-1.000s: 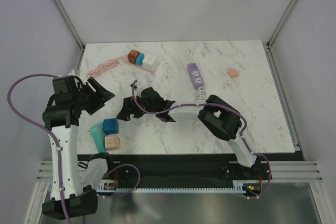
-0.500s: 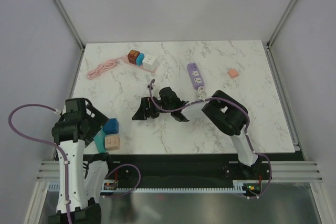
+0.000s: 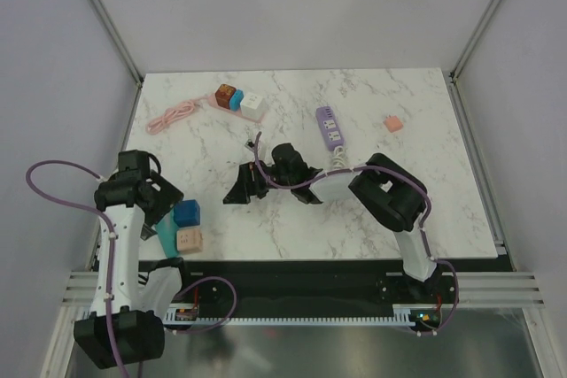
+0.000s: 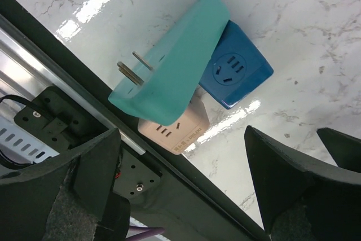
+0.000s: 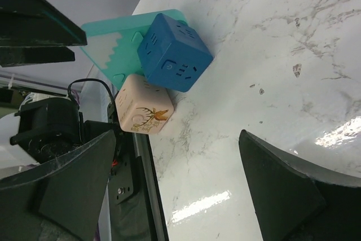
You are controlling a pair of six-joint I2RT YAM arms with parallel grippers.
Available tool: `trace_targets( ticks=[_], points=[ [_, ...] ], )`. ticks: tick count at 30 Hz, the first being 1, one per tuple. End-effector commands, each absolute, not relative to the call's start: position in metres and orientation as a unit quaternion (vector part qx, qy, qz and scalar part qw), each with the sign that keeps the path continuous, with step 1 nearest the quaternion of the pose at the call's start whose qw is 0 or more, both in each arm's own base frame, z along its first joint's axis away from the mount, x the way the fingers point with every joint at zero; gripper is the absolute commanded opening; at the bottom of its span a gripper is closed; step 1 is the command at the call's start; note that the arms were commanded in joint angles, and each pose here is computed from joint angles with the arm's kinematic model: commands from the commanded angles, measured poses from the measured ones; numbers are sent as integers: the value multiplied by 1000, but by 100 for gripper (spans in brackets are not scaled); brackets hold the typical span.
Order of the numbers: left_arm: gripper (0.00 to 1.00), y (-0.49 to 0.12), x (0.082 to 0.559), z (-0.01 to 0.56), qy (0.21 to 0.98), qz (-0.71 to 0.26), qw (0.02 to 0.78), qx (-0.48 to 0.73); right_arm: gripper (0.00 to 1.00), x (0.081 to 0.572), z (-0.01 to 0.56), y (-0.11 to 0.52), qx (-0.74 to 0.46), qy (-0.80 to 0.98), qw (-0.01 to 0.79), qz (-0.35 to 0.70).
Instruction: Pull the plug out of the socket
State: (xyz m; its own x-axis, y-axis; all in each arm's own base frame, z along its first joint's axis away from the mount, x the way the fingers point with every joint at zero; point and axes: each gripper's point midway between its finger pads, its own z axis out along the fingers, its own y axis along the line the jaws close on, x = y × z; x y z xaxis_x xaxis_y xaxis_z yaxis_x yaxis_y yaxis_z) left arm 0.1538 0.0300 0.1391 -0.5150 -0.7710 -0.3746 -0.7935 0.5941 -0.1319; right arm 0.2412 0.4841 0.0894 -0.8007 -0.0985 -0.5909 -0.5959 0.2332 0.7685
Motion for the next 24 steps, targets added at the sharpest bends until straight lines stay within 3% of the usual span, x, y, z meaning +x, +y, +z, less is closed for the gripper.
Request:
trace_targets(
  ticks=[1,17,20,22,24],
  points=[
    [97,46,159,146,858,62,211,-464,98,241,114,482,-269,732,244,576],
    [91,52,185,109,833,54,180,-521,98,235,124,475,-272,722,237,590],
    [84,40,201,101,839,10,174,-516,98,235,116,472,-260,726,239,590],
    [73,24,218,97,843,-48,184,-503,98,234,111,477,-260,727,223,596],
    [71,18,223,93,845,-69,183,-498,98,232,110,477,-258,726,218,599]
  ],
)
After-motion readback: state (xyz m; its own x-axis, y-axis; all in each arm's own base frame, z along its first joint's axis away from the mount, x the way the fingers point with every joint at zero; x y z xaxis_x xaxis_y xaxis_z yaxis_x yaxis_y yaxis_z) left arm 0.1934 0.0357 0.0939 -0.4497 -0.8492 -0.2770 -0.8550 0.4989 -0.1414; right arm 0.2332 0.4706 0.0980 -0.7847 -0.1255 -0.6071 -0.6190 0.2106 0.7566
